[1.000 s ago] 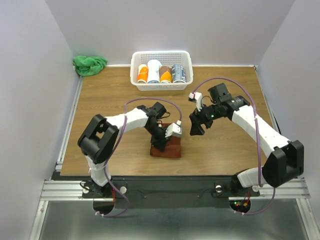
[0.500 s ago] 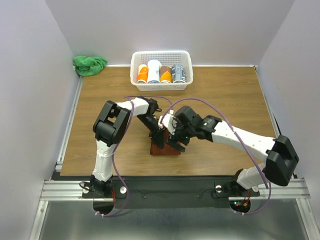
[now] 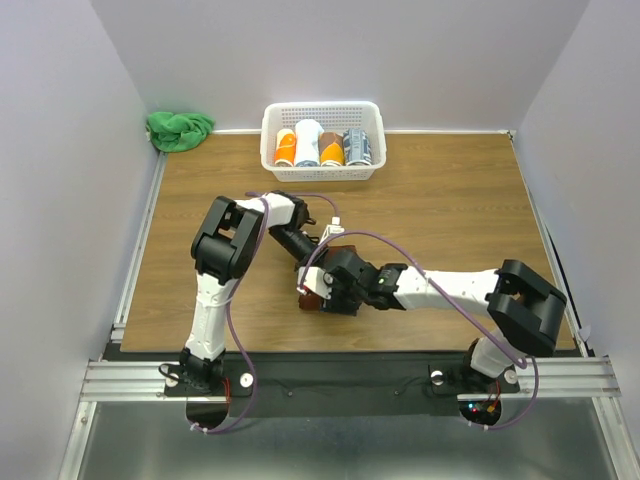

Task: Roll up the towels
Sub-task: Roll the towel

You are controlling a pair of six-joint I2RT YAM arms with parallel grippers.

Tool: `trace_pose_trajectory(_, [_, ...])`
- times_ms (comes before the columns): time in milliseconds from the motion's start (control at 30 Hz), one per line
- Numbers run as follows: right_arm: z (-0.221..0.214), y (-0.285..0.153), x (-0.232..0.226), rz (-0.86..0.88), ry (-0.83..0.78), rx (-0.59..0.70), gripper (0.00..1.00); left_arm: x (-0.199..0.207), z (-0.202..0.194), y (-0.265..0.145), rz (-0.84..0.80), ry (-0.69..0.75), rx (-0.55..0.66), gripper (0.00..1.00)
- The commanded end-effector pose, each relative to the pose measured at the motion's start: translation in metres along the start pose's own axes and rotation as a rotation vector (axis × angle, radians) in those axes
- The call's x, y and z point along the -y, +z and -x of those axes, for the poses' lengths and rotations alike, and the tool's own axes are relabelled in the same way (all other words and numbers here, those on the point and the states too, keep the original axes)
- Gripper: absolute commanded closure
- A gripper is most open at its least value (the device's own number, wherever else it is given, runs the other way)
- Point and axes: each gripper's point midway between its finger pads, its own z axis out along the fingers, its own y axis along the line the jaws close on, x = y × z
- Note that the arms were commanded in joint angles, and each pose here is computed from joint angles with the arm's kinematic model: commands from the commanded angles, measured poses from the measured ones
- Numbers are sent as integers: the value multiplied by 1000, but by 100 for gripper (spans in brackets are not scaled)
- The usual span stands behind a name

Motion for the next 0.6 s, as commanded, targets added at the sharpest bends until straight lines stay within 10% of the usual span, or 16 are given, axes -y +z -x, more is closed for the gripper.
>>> trace_pose_trajectory(0, [1, 16, -3, -4, -41, 31, 56, -70, -33, -13, 199, 137, -165, 81])
trace_pose_trajectory(200, [-2, 16, -24, 110, -24, 61, 100, -54, -20, -31, 224, 162, -83, 62])
trace_pose_trajectory(567, [-9, -1, -48, 409, 145, 51, 99, -8, -19, -104, 268, 184, 70, 34])
